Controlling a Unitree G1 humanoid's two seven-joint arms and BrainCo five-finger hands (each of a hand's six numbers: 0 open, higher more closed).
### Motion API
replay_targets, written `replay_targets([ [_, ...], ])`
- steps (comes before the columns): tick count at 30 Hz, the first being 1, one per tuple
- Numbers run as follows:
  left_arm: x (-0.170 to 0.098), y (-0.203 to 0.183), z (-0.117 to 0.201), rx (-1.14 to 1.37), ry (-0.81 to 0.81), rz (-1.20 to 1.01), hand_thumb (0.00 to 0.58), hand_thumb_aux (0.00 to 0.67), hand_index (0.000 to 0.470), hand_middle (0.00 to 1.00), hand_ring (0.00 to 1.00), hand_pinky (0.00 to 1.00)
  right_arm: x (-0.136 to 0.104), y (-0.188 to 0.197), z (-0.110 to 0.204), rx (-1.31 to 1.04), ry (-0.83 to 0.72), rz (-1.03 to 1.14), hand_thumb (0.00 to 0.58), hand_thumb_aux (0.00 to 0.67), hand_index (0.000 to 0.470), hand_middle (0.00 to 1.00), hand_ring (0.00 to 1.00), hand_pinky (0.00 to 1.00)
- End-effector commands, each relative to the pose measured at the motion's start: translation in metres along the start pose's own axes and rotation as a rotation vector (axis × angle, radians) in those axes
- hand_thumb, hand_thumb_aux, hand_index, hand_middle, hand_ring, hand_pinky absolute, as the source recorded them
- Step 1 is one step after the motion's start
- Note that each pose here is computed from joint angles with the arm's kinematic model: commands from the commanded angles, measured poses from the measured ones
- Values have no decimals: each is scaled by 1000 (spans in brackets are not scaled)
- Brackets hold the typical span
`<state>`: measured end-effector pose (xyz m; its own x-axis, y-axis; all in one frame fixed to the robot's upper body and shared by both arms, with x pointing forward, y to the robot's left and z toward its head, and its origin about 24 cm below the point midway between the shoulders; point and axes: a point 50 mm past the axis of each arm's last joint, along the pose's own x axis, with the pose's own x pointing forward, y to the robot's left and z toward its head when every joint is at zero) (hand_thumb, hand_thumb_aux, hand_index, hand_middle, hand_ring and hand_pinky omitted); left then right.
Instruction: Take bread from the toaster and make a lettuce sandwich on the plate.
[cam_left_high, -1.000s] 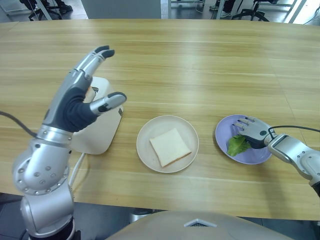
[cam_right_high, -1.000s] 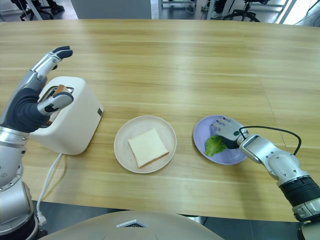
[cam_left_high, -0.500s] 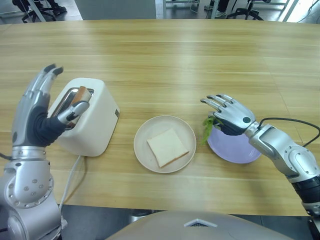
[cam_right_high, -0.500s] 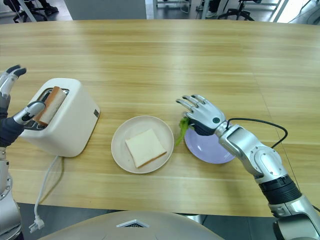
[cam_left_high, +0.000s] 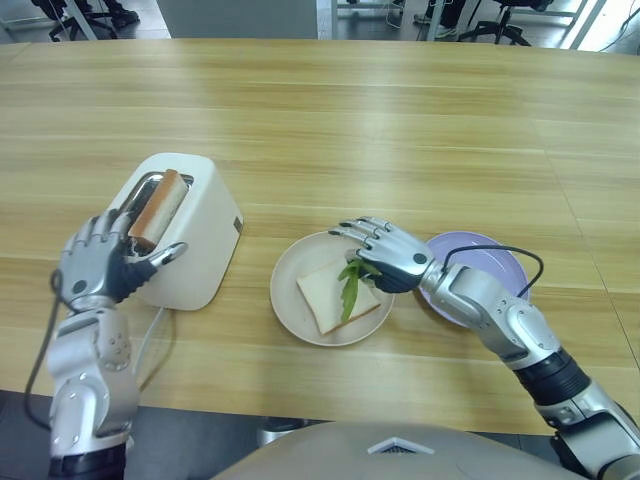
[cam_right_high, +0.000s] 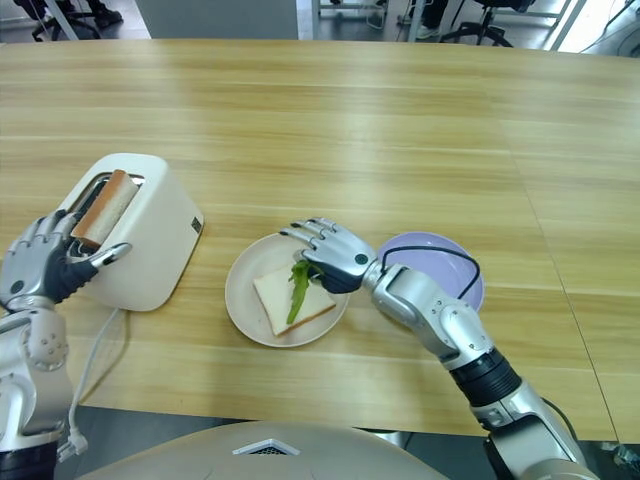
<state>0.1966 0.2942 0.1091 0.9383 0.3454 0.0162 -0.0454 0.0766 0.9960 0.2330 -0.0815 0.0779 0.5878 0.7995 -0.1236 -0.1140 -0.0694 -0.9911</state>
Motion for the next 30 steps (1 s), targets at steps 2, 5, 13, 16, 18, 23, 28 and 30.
replay_targets([
  [2,13,-8,14,19,-40,-42,0,0,0,0,0,0,4,12,2,-21,-24,84,580,670,460,0,0,0],
  [5,19,-2,17,17,-51,-2,580,670,460,0,0,0,6,15,0,-40,-21,105,580,670,460,0,0,0],
  [13,26,17,21,-66,-104,119,580,670,460,1000,1000,1000,12,26,-13,-90,22,168,569,578,397,0,0,0],
  [16,27,24,23,-105,-124,167,580,670,460,1000,1000,1000,18,26,-19,-128,53,173,443,344,236,0,0,0],
  [18,27,29,24,-133,-143,196,580,670,460,1000,1000,1000,20,25,-22,-135,65,173,62,37,25,0,0,0],
  [23,24,40,32,-190,-201,259,580,670,460,1000,1000,1000,24,15,-24,-165,65,157,0,0,0,0,0,0],
  [28,19,49,36,-219,-236,302,580,670,460,1000,1000,1000,26,6,-25,-182,58,130,0,0,0,0,0,0],
  [30,18,51,39,-230,-251,310,580,670,460,1000,1000,1000,26,4,-25,-182,55,122,0,0,0,0,0,0],
])
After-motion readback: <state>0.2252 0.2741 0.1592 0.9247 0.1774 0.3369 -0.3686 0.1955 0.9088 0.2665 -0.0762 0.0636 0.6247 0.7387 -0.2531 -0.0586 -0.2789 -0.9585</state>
